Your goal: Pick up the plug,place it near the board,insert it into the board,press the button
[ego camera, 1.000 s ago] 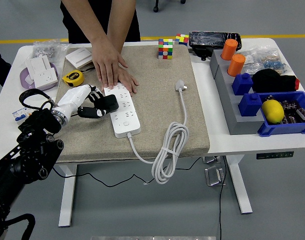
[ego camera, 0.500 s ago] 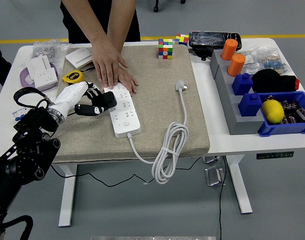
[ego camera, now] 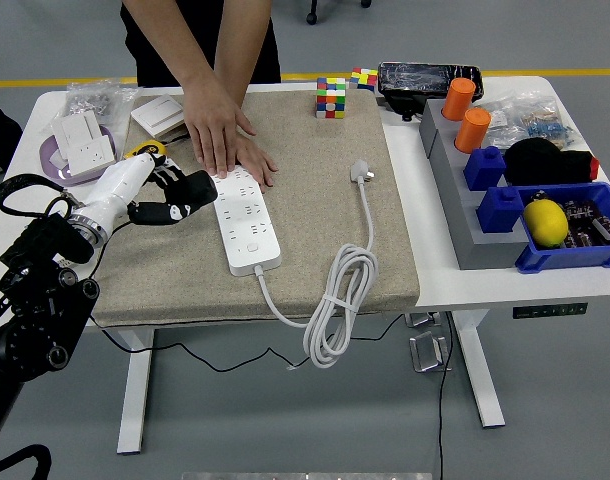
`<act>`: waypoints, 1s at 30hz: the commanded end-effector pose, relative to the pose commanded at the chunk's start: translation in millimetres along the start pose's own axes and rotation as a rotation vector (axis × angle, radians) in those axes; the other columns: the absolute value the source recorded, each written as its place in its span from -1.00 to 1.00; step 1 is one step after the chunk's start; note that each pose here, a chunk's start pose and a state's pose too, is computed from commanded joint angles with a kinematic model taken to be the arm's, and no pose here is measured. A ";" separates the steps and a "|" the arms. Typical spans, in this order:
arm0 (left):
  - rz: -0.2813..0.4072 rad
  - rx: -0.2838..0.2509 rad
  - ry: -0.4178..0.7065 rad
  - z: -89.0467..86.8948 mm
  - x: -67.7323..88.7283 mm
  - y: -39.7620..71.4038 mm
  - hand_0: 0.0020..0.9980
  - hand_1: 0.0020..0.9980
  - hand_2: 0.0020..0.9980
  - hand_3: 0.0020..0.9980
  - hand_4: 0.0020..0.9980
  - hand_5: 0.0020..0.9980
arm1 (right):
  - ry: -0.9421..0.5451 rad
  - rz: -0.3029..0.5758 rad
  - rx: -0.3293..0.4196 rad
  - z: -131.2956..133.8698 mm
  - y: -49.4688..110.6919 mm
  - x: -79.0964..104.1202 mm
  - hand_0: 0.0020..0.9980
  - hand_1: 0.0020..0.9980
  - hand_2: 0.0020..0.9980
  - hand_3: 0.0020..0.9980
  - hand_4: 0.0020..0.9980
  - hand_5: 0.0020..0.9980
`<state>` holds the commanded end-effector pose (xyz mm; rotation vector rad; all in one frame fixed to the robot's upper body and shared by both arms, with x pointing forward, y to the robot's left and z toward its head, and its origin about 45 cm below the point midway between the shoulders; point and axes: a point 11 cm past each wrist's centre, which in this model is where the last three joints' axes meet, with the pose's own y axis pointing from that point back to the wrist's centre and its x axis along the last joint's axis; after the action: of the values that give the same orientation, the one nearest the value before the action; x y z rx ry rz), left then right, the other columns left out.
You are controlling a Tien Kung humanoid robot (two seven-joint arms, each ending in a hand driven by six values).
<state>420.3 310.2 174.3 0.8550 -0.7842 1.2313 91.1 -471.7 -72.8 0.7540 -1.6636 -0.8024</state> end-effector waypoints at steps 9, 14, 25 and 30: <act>-0.010 0.093 0.029 -35.1 -9.7 7.1 0.15 0.07 -0.03 0.00 0.00 -0.91 | 0.004 0.002 -0.003 1.7 -0.2 0.7 0.67 0.52 0.49 0.55 1.00 1.00; -0.026 0.110 0.041 -39.9 -18.0 10.7 0.15 0.08 -0.04 0.00 0.02 -0.88 | 0.006 0.002 -0.006 3.4 -0.4 0.5 0.67 0.52 0.49 0.55 1.00 1.00; -0.069 0.121 0.053 -42.6 -24.0 11.7 0.45 0.52 0.25 0.14 0.74 -0.57 | 0.006 0.001 -0.004 2.9 -0.3 0.2 0.67 0.51 0.49 0.55 1.00 1.00; -0.083 0.124 0.062 -43.2 -24.5 11.4 0.74 0.80 0.72 0.64 1.00 -0.05 | 0.003 0.001 -0.003 1.6 -0.2 0.3 0.66 0.52 0.49 0.55 1.00 1.00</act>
<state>407.0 338.4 134.0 0.9362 -0.6220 1.2367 89.5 -471.9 -73.1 0.7520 -1.6597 -0.8023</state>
